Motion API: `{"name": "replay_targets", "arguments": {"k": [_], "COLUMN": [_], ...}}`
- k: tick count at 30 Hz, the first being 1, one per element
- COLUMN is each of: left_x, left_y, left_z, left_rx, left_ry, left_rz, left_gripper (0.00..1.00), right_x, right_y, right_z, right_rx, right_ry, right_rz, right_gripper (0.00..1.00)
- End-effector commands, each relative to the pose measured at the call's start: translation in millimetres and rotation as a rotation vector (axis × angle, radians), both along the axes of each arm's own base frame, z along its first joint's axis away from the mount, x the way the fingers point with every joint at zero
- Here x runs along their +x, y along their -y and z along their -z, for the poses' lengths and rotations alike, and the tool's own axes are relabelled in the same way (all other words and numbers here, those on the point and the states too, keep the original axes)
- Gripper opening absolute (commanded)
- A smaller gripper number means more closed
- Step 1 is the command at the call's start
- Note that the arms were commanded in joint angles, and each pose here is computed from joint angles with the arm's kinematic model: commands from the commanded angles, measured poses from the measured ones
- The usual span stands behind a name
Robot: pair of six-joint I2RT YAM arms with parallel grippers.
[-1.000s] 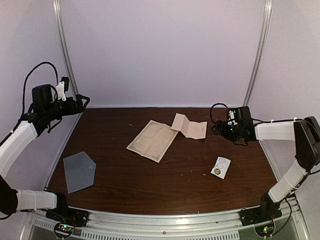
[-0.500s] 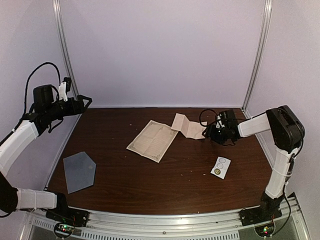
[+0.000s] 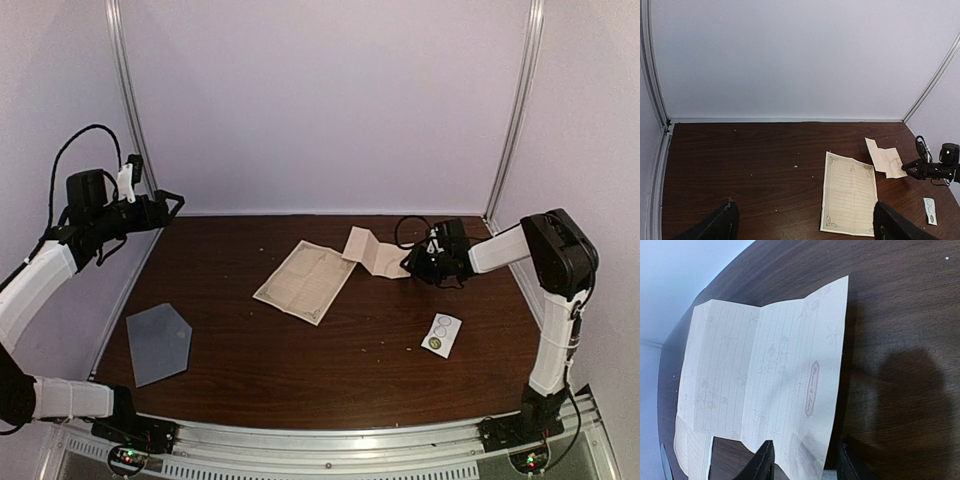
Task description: Place the letter into the envelope and seal it
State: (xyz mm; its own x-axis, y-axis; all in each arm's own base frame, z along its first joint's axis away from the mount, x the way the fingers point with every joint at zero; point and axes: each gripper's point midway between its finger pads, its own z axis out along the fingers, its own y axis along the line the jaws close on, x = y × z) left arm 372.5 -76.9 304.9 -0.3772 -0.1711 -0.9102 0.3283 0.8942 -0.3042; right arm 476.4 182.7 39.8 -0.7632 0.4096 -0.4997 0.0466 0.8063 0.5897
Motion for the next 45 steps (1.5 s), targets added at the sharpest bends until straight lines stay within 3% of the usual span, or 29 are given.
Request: {"name": "replay_targets", "arguments": {"k": [1,7,12,20,25,32,37,45], "left_x": [-1,-1,-1,1,-3,-27,-59,-91], "left_y": [3,2,3,4,34,114,169,203], "left_z": [-12,-12,-11,-5,1,11,3,-23], "left_rx": [-0.013,-0.012,-0.014,-0.005,0.018,0.01,-0.128,-0.189], "left_ry": [0.048,0.05,0.044,0.037,0.038,0.05,0.067,0.149], "left_rz": [0.014,0.012,0.015,0.007,0.097,0.369,0.561,0.728], "left_gripper": [0.94,0.94,0.94,0.94,0.93,0.94,0.94,0.98], "right_x": [11,14,16,11,-13,-74,-139,-227], "right_y": [-8,-10,-15,-18,-24,-61,-97,-134], "right_z": [-4,-1,-7,-73,-121,-166,-208,-256], "right_rx": [0.028,0.043,0.085,0.125,0.135,0.022,0.012,0.095], "right_ry": [0.018,0.017,0.038,0.199,0.3,0.354,0.428,0.498], "right_rz": [0.002,0.013,0.008,-0.033,-0.136,-0.445,-0.682,-0.997], "right_gripper": [0.4,0.25,0.0,0.0,0.0,0.0,0.0,0.0]}}
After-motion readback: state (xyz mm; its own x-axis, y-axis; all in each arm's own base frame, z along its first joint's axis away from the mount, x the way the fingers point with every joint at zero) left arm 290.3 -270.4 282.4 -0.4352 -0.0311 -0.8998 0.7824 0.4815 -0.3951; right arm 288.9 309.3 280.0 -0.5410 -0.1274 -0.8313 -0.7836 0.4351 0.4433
